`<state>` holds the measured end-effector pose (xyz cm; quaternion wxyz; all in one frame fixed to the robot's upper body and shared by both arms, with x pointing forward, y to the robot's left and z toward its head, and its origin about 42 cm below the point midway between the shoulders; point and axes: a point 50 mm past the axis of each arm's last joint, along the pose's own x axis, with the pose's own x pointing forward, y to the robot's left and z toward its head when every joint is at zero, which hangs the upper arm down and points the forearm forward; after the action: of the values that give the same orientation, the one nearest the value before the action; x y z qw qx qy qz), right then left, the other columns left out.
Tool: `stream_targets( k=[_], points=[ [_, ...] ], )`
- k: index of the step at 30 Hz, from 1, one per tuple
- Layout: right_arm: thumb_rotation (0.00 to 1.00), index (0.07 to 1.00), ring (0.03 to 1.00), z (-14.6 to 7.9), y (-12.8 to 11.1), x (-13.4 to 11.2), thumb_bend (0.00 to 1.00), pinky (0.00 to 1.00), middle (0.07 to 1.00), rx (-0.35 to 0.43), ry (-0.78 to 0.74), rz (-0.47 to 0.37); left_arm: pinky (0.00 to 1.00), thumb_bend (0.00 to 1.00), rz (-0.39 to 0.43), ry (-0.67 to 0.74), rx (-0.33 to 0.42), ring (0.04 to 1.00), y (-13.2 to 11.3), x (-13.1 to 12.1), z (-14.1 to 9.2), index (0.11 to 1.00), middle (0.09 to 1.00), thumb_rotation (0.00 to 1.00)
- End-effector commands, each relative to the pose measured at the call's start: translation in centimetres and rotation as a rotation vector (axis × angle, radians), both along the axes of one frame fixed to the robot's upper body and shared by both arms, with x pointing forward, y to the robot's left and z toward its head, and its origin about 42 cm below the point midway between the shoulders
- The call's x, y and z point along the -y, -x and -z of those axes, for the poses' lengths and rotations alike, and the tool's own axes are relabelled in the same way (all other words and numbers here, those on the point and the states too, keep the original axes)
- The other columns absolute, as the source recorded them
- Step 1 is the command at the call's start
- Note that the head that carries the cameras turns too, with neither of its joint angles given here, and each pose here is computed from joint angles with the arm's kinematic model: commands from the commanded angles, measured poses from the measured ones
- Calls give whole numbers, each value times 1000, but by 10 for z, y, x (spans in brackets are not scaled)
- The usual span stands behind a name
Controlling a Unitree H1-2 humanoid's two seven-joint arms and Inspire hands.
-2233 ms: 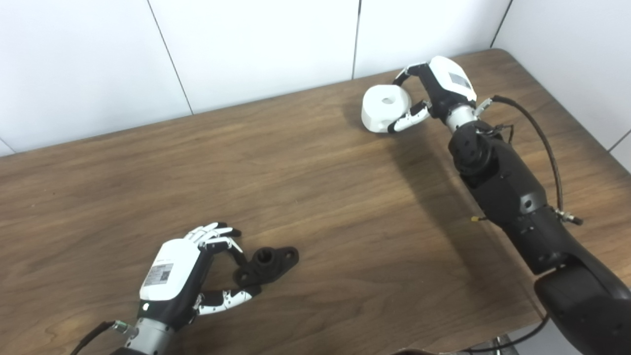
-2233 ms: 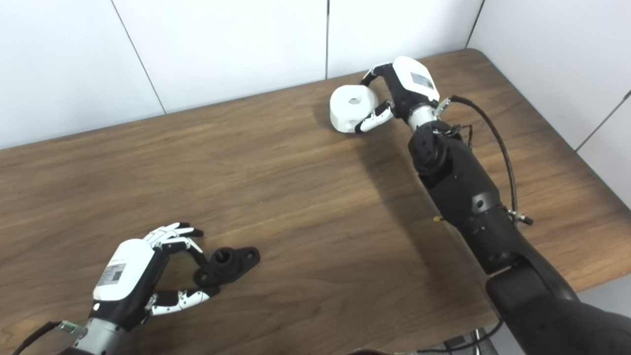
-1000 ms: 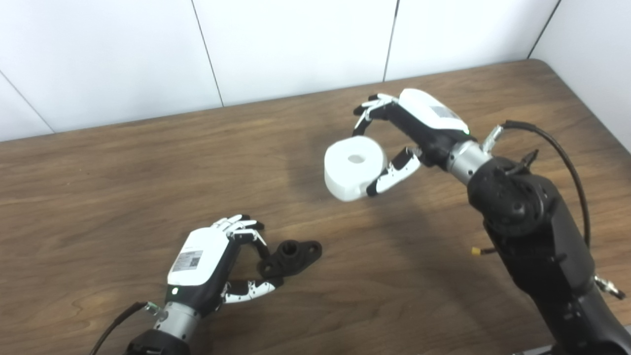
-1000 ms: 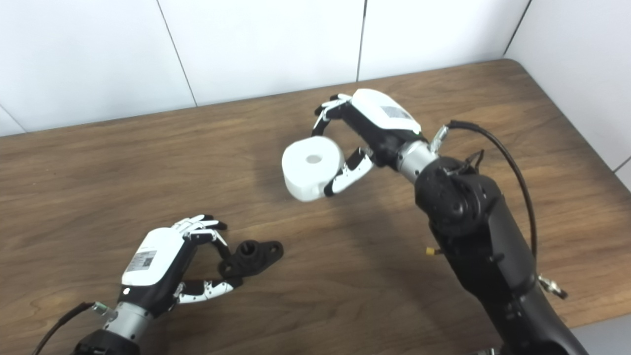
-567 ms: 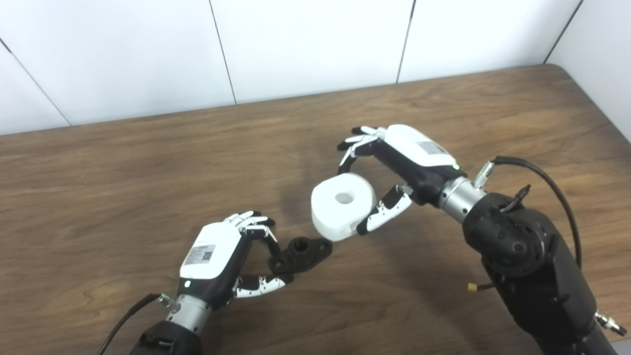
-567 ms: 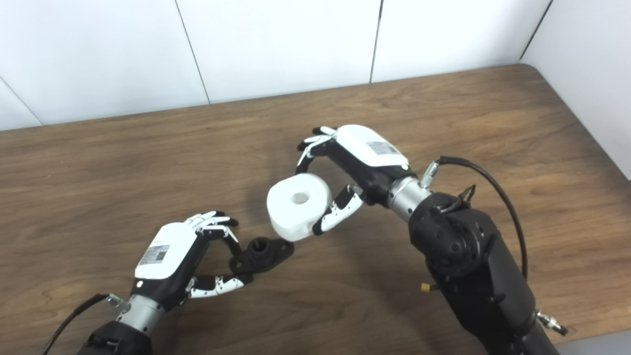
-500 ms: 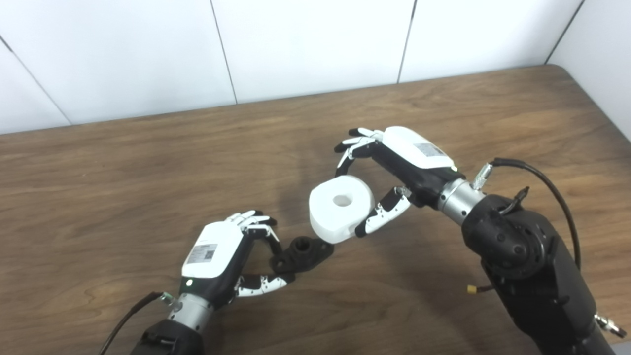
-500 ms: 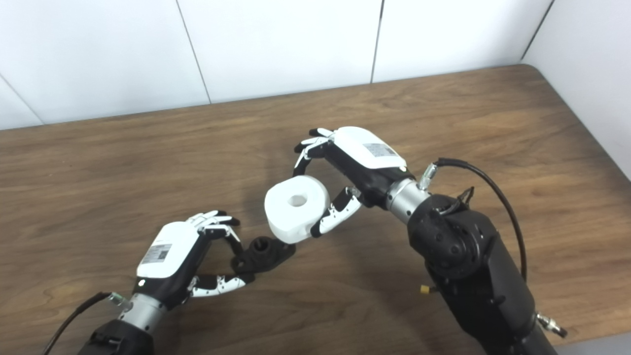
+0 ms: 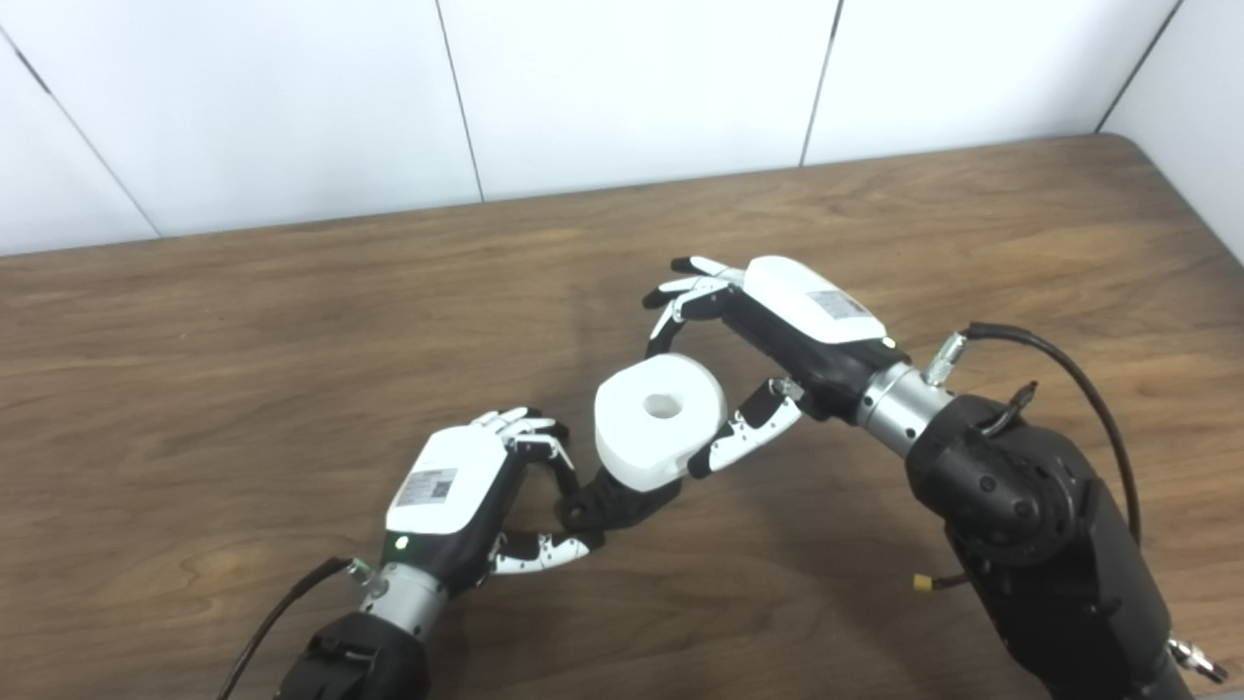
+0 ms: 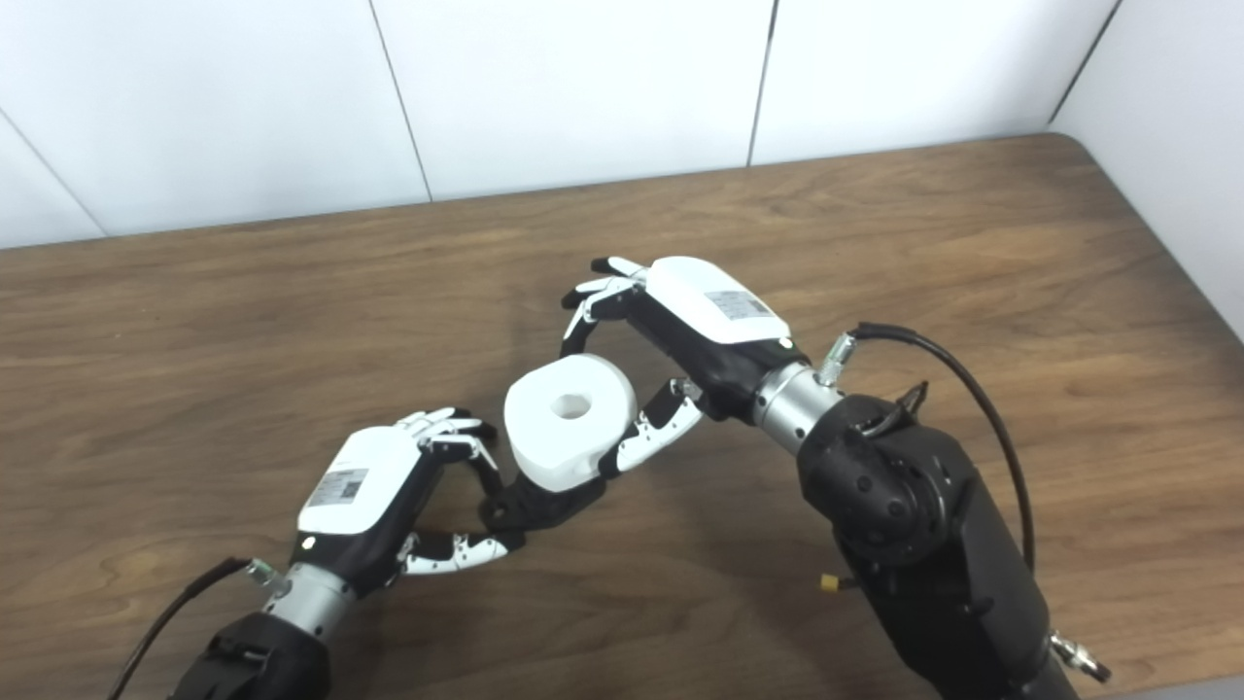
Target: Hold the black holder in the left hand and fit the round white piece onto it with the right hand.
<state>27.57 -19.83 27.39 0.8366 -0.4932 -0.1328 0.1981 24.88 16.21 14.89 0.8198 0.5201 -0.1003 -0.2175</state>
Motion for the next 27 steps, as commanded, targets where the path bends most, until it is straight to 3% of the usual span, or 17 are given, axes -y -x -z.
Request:
stream_targets(
  k=[1,21,27],
  points=[
    [139,482,949,-23,2,-7,521,907,829,130,-18,-39,881,512,19,-48,-98,884,7,5,15,489,801,57],
    [137,483,953,-18,-2,-13,522,885,829,90,-19,-82,865,513,22,-43,-79,877,6,14,10,489,800,58],
    [137,482,950,-14,-2,-12,522,802,831,76,-16,-87,871,511,25,-55,-86,882,5,15,8,490,804,60]
  ],
)
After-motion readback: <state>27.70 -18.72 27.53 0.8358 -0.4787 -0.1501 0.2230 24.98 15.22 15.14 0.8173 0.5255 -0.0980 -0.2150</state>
